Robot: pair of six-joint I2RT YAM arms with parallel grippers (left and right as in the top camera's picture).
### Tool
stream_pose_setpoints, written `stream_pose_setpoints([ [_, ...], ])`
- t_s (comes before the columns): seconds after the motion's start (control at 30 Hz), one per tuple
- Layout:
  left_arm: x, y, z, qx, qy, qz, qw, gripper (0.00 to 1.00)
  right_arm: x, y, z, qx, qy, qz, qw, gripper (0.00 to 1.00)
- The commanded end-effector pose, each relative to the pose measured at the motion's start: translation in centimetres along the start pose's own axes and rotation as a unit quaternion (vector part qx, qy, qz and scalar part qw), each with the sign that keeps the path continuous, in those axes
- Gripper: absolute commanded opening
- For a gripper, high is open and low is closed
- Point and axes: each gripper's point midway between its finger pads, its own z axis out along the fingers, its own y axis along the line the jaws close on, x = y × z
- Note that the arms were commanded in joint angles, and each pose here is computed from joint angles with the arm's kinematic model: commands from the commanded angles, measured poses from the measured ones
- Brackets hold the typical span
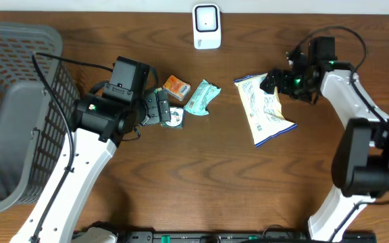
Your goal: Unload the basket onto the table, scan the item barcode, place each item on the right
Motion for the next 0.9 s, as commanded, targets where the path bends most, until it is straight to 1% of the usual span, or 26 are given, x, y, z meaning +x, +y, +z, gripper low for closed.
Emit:
stream_pose_setpoints([
  [0.0,-0.5,0.1,-0.5,-0.002,-0.010,0.002,1.000,0.98,0.9,0.3,2.3,-0.038,0.021,-0.014,0.999,0.99],
  [0.1,-0.5,0.1,-0.5,-0.002,-0.010,0.001,1.000,0.98,1.8,2.3,3.7,-0.118,0.039,-0.046,0.991,0.96],
  [0.17,-0.5,0.1,-0.5,-0.002,-0.010,0.002,1.000,0.98,2.8,2.4,4.8,-0.130,0.057,-0.044,0.989,0.94],
  [0.23,-0.5,0.1,-0.5,-0.002,-0.010,0.002,1.000,0.98,3.6,2.1,5.9,-0.129,0.072,-0.037,0.988,0.72],
  [0.3,-0.5,0.1,-0.5,-0.002,-0.010,0.002,1.000,0.98,4.2,1.8,6.5,-0.128,0.085,-0.031,0.988,0.47],
  [0.37,-0.5,0.1,-0.5,-0.002,-0.010,0.001,1.000,0.98,4.6,1.6,6.6,-0.128,0.094,-0.022,0.987,0.13],
  [0.4,-0.5,0.1,-0.5,-0.002,-0.010,0.002,1.000,0.97,4.7,1.7,6.6,-0.129,0.096,-0.016,0.987,0.01],
  [0.57,-0.5,0.1,-0.5,-0.002,-0.010,0.002,1.000,0.98,3.5,4.4,3.7,-0.192,0.078,-0.005,0.978,0.01],
  [0.7,-0.5,0.1,-0.5,-0.002,-0.010,0.002,1.000,0.98,0.6,6.8,-0.9,-0.235,0.027,0.000,0.972,0.01],
  [0.8,-0.5,0.1,-0.5,-0.002,-0.010,0.002,1.000,0.98,-1.8,11.3,-7.0,-0.324,-0.040,-0.058,0.943,0.01],
  [0.87,-0.5,0.1,-0.5,-0.002,-0.010,0.002,1.000,0.98,-2.9,13.7,-11.0,-0.361,-0.077,-0.082,0.926,0.01],
])
